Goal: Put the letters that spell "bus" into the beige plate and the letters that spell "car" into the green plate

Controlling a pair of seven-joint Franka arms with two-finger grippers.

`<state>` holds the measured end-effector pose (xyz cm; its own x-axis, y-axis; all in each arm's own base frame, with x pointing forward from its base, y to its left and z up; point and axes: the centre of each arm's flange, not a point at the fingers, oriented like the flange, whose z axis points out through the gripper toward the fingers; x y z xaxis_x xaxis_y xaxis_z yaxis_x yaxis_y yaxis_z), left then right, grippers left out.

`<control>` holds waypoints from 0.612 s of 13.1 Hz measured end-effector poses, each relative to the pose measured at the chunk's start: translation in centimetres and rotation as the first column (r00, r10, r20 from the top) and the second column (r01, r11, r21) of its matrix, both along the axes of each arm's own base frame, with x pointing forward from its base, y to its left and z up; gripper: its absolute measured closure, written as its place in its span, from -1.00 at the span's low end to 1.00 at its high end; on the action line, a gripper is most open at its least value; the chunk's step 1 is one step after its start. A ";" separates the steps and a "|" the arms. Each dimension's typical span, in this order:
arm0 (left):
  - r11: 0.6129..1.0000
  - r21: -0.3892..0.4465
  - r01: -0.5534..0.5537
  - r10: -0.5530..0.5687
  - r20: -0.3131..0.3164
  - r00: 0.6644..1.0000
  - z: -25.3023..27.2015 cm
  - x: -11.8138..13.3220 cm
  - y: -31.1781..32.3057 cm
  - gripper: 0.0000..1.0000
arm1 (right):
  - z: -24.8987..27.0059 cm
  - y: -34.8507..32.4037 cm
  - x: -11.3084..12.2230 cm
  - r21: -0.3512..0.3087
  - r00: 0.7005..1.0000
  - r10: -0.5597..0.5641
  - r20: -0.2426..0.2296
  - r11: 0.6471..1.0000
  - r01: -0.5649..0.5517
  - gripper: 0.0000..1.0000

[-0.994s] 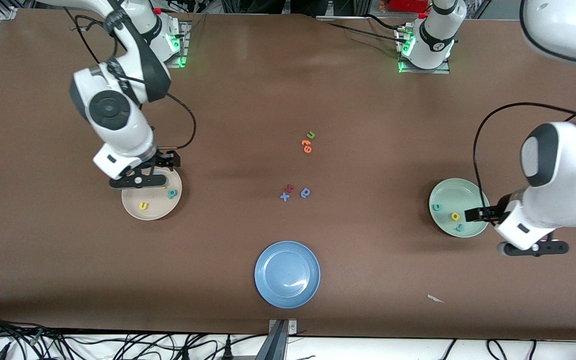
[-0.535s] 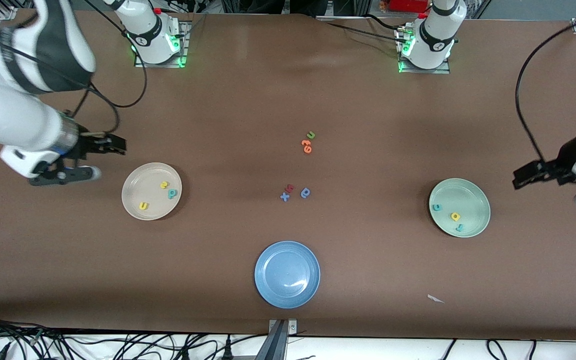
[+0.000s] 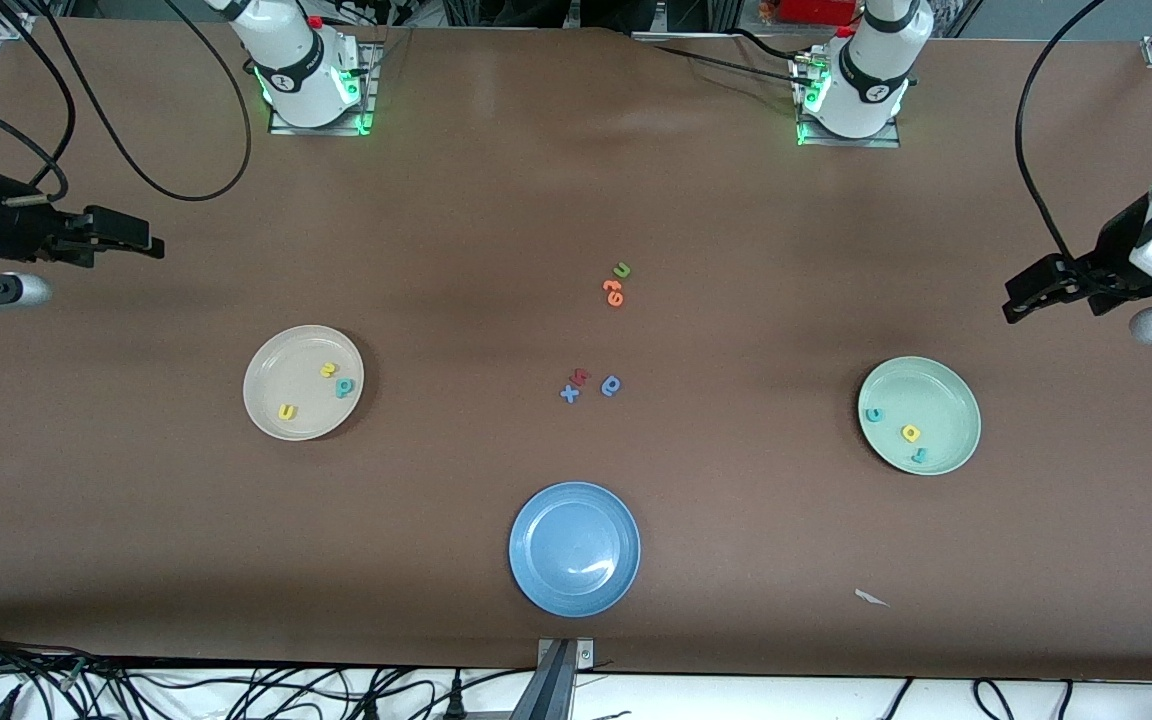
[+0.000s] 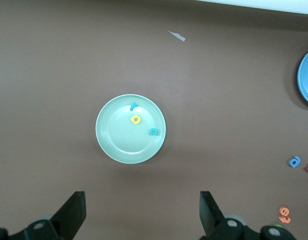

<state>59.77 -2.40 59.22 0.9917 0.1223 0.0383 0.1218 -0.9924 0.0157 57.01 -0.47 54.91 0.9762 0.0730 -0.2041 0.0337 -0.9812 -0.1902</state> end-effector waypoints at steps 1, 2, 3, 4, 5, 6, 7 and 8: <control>1.000 -0.001 -0.005 0.005 -0.002 1.000 0.0 -0.2 -0.1 -1.00 | 0.0 0.3 -0.1 0.001 1.000 -0.014 -0.010 1.000 0.014 -1.00; 1.000 -0.002 -0.012 0.012 -0.003 1.000 0.0 -0.4 0.0 -1.00 | 0.1 0.5 -0.1 -0.001 1.000 -0.021 -0.011 1.000 0.021 -1.00; 1.000 -0.002 -0.017 0.017 -0.005 1.000 0.0 -0.5 0.1 -1.00 | 0.4 0.7 -0.2 -0.013 1.000 -0.021 -0.002 1.000 0.021 -1.00; 1.000 -0.002 -0.020 0.020 -0.005 1.000 0.0 -0.6 0.2 -1.00 | 1.2 0.7 -0.3 -0.046 1.000 -0.011 0.019 0.999 0.012 -1.00; 1.000 -0.002 -0.023 0.023 -0.006 1.000 -0.1 -0.6 0.4 -1.00 | 2.2 1.0 -0.7 -0.091 0.999 0.008 0.043 0.996 -0.004 -1.00; 1.000 -0.002 -0.024 0.024 -0.011 1.000 -0.1 -0.6 0.5 -1.00 | 3.2 1.5 -1.1 -0.123 0.998 0.025 0.062 0.992 -0.017 -1.00; 1.000 -0.001 -0.024 0.024 -0.020 1.000 -0.3 -0.7 0.5 -1.00 | 4.2 2.1 -1.6 -0.139 0.996 0.034 0.078 0.990 -0.023 -1.00; 1.000 0.000 -0.026 0.026 -0.030 0.999 -0.4 -0.8 0.6 -1.00 | 4.8 2.3 -1.9 -0.147 0.995 0.035 0.089 0.989 -0.021 -1.00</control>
